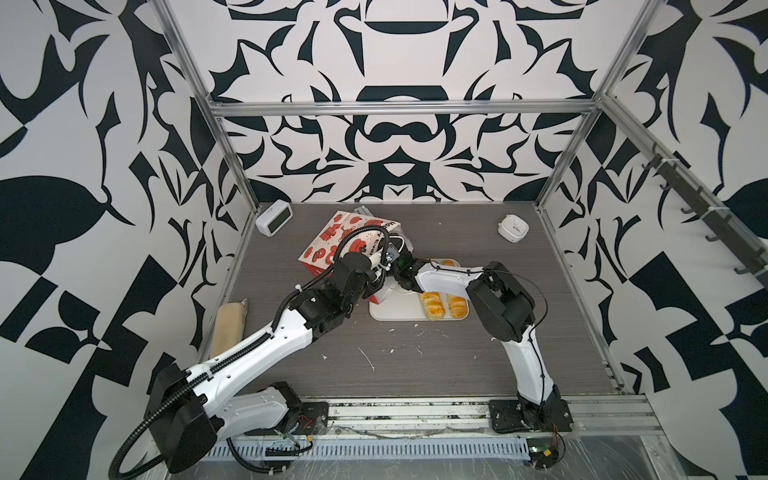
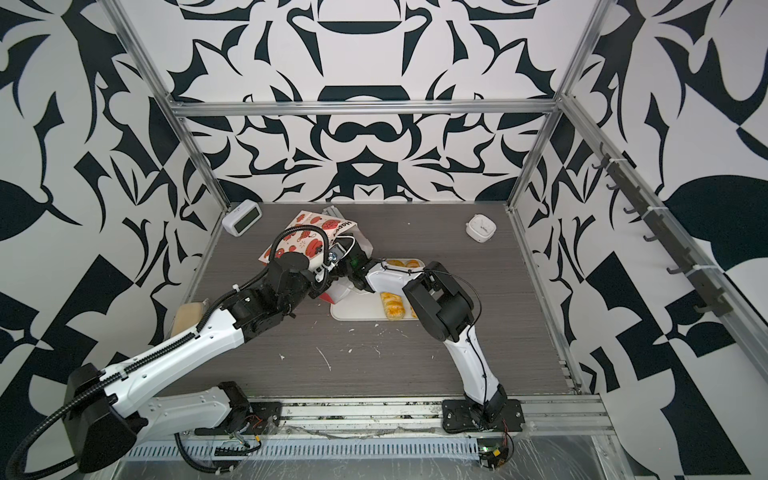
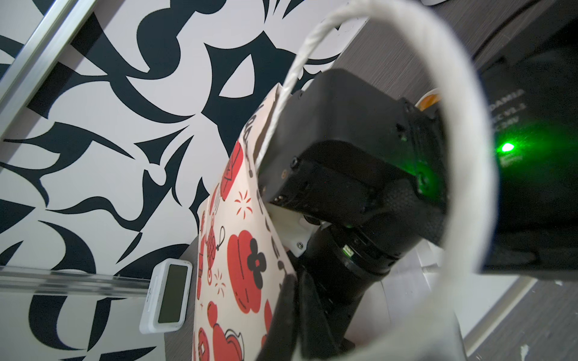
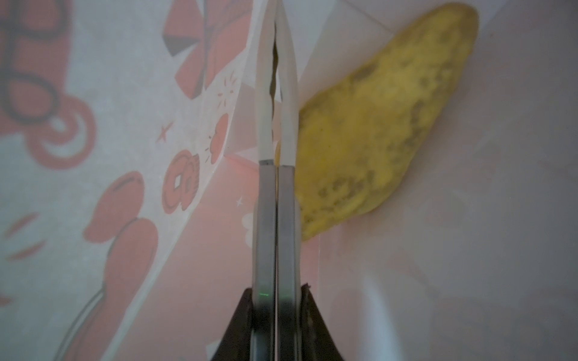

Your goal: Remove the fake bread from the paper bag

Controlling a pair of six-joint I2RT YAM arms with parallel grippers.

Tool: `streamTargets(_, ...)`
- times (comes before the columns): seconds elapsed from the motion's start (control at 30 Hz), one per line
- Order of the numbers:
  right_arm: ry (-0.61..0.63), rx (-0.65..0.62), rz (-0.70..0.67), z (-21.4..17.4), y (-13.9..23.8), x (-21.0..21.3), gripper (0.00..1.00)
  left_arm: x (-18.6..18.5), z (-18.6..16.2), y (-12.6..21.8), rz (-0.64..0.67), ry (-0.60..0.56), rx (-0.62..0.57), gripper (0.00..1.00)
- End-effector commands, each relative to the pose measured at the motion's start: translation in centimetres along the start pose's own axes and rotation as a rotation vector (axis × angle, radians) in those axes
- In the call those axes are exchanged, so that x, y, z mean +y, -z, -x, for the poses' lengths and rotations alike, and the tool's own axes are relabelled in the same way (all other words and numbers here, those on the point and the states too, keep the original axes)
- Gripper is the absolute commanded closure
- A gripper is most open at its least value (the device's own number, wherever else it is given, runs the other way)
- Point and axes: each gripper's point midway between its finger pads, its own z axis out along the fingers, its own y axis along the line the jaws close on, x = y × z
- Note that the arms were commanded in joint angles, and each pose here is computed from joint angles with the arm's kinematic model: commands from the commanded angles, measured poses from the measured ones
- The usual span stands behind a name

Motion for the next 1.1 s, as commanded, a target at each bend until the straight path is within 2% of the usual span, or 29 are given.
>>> streamTargets(0.0, -0.004, -0.022, 0.130, 0.8, -0.4, 2.5, 1.00, 0.2, 1.5, -0.2, -0.003, -0.037, 0.000, 1.00)
streamTargets(0.2, -0.051, -0.008, 0.229, 1.2, -0.6, 4.3, 1.00, 1.1, 3.0, -0.7, 0.001, -0.104, 0.022, 1.00)
streamTargets(0.4, -0.123, -0.023, 0.361, 2.4, 0.3, 6.3, 1.00, 0.8, 3.7, -2.8, -0.007, -0.192, 0.069, 1.00)
streamTargets(0.63, -0.103, -0.046, 0.288, 2.5, 1.5, 4.9, 1.00, 1.2, 3.6, -2.6, 0.014, -0.163, 0.044, 1.00)
streamTargets(0.83, 0.006, -0.035, 0.062, 1.3, 2.6, 2.2, 1.00, 1.7, 2.3, -0.2, 0.040, -0.067, -0.046, 1.00)
streamTargets(0.93, 0.050, -0.018, -0.044, 0.5, 3.3, 0.9, 1.00, 1.5, 0.8, 0.4, 0.047, -0.044, -0.048, 1.00)
streamTargets(1.07, 0.041, -0.001, -0.090, -0.4, 4.1, 0.1, 1.00, 0.9, -0.5, 1.2, 0.035, 0.008, -0.055, 1.00)
